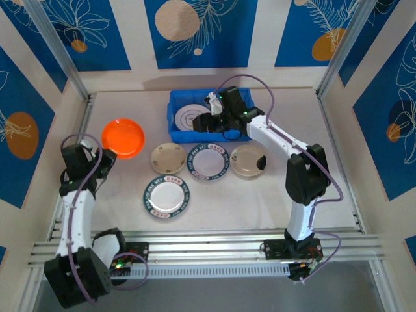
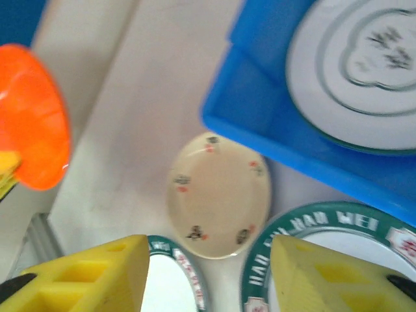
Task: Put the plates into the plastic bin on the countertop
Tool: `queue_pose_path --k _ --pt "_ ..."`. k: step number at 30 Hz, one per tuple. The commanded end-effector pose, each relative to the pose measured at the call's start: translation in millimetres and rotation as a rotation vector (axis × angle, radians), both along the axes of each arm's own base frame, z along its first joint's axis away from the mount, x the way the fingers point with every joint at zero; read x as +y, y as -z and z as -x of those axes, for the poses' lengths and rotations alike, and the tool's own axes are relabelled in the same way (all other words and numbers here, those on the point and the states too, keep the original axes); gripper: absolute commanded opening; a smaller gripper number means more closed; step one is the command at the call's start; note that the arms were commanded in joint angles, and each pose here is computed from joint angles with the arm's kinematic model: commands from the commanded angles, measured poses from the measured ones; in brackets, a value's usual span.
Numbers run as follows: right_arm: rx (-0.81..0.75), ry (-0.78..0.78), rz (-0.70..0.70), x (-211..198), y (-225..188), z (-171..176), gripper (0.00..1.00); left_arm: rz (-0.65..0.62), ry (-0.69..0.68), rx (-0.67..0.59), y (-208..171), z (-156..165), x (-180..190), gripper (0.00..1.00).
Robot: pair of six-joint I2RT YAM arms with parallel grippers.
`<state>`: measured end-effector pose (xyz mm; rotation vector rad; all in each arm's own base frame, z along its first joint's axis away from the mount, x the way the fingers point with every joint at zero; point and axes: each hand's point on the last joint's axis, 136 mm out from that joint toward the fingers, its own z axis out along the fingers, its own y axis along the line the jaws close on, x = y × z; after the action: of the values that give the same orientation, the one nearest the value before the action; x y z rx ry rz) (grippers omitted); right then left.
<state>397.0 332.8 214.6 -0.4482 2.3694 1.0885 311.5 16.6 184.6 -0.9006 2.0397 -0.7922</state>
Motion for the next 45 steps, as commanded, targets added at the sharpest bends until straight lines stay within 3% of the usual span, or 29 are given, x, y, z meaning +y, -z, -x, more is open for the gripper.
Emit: queue_pose_path --k 1,8,20,22,24,25,28,31,45 --pt "-0.031 -0.141 -0.174 20.2 -41.4 23.9 0.58 0.096 0.197 -0.083 -26.6 -11.7 -40.1 0.0" --pt "-0.016 -0.165 -0.199 26.3 -46.1 26.8 0.59 0.093 0.482 -0.105 -40.4 -26.6 -114.2 0.0" --pt "0.004 -0.146 -0.16 24.8 -36.1 23.4 0.53 0.087 0.687 -0.101 -45.7 -27.2 -169.0 0.0" --pt "0.012 -0.141 -0.157 24.8 -33.5 23.3 0.42 0.09 0.7 -0.099 -44.3 -27.5 -172.8 0.0" --pt "0.017 -0.135 -0.159 23.9 -32.2 22.1 0.08 0.097 0.699 -0.097 -42.3 -28.5 -174.1 0.0" --pt "0.019 -0.13 -0.159 23.3 -31.8 21.6 0.0 0.099 0.694 -0.097 -41.7 -29.2 -173.9 0.0" --pt "0.033 -0.13 -0.172 22.5 -30.1 23.1 0.0 0.108 0.68 -0.097 -40.5 -32.5 -173.5 0.0" --pt "0.06 -0.134 -0.193 22.5 -27.3 24.3 0.0 0.115 0.66 -0.102 -40.1 -36.1 -172.7 0.14" --pt "0.135 -0.165 -0.246 27.3 -21.4 26.8 0.0 0.137 0.631 -0.098 -34.9 -44.2 -171.9 0.11"
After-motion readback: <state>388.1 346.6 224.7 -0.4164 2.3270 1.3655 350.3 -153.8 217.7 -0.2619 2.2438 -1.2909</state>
